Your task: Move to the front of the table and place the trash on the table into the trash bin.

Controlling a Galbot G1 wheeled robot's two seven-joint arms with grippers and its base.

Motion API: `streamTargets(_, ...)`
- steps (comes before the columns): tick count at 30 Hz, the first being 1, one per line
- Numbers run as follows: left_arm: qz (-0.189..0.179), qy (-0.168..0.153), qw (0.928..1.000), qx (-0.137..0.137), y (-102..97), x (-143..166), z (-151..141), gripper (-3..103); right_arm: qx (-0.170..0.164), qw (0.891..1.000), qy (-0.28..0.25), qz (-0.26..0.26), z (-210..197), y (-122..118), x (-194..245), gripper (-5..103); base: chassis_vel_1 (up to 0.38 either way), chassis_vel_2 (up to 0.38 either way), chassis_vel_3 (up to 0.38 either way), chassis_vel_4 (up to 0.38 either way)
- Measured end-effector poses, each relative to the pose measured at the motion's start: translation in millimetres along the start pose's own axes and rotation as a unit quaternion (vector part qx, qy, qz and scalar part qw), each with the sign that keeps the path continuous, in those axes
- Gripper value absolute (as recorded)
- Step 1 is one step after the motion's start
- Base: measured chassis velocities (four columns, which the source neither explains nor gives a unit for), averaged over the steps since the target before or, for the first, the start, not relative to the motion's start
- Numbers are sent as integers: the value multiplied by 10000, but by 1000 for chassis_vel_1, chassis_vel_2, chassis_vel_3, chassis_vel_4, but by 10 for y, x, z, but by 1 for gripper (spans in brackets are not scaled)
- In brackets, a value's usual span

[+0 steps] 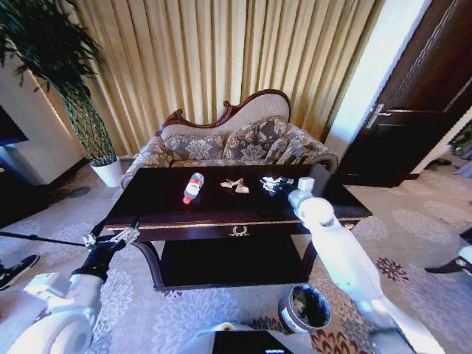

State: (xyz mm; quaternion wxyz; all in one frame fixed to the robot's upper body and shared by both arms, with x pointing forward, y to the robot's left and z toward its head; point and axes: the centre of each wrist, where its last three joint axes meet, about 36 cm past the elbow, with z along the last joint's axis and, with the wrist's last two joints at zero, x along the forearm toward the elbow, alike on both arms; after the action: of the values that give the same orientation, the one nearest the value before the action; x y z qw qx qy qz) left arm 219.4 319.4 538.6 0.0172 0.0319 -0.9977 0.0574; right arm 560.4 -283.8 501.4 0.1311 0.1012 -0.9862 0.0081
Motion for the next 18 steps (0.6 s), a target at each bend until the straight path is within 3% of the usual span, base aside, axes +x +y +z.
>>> streamTargets(15,-44,-57,10000,51,21,11,-9,100,135,9984,266,475,-37,-172,-408,100,0,0,0,0)
streamTargets(18,-35,-124,9999,21,39,11,-25,100,166,9955,641,675,7,-231,-345,100,0,0,0,0)
